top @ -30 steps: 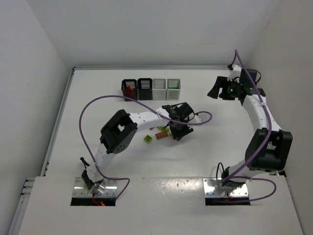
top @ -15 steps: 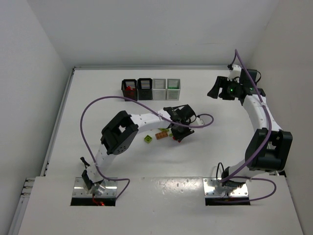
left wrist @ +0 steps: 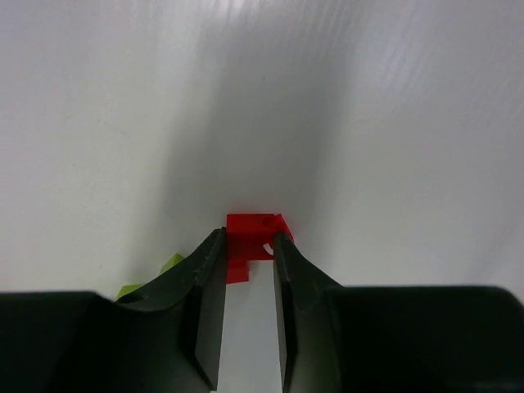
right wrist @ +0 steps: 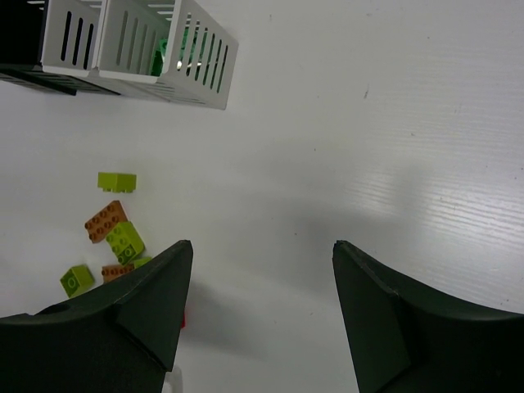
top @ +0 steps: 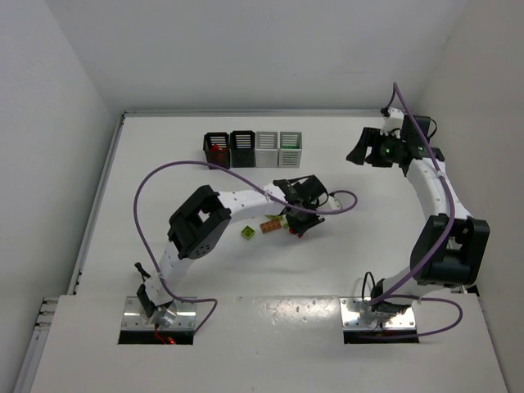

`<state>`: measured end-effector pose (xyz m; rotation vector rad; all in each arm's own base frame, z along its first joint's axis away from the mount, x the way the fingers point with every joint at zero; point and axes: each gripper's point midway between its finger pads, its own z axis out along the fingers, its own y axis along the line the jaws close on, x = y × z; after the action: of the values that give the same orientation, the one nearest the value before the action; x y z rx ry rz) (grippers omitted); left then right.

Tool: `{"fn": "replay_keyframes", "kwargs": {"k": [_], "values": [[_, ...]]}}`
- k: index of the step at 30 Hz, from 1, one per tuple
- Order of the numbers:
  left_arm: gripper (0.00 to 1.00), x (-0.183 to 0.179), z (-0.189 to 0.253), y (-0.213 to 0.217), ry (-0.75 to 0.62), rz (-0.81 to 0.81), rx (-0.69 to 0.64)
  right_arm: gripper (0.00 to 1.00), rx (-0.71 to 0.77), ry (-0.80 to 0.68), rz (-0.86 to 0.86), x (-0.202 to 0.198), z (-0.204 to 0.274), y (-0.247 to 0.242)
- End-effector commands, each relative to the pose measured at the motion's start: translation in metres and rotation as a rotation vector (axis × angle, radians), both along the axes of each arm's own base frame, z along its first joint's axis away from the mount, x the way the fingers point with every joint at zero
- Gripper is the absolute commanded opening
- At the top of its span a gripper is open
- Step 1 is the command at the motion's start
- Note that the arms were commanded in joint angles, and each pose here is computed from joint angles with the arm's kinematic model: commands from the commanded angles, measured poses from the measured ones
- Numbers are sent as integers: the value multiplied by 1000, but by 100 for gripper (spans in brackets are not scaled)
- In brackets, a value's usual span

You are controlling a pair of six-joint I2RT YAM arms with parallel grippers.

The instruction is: Sort the legos into containers by color

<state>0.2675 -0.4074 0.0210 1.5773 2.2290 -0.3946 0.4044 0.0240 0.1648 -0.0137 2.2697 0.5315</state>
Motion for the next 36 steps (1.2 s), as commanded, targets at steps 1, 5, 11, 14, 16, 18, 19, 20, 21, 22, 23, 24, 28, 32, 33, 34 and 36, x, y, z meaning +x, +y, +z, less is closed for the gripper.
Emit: {"fn": "replay_keyframes", "kwargs": {"k": [1,5,11,14,16,18,19,20,21,22,23,24,28,32,33,34,36], "values": [[19,22,20,20,-42,58,-2,70,23,-37,7,7,6,1],[16,54,60,34,-94,127,-66,70,36,-34,8,7,6,3],[14,96,116,67,-151,233,-145,70,48,-36,22,8,5,6],[12,118,147,87,-183,286,-197,70,48,-36,22,8,5,6],[12,129,165,97,-205,313,-225,70,60,-33,23,7,4,8],[12,149,187,116,-243,365,-251,70,60,-33,24,7,4,8],[12,156,193,124,-256,384,-258,70,60,-33,24,7,4,8],[12,170,199,139,-271,423,-262,70,60,-33,24,7,4,8],[12,179,206,149,-292,450,-264,70,60,-33,24,7,4,8],[12,189,201,156,-291,472,-257,70,60,-33,24,7,4,8],[12,205,209,175,-322,520,-257,70,66,-34,30,7,4,9],[12,213,211,184,-331,557,-256,70,68,-25,30,5,1,9],[12,250,211,233,-378,739,-222,70,70,-14,39,2,-3,13],[12,269,204,259,-397,818,-190,70,70,-14,39,2,-3,13],[12,273,203,267,-401,844,-187,70,76,-15,46,2,-3,15],[14,276,198,273,-395,856,-179,70,76,-15,46,2,-3,15],[14,279,190,278,-381,874,-171,70,70,-18,60,1,-3,18]]}}
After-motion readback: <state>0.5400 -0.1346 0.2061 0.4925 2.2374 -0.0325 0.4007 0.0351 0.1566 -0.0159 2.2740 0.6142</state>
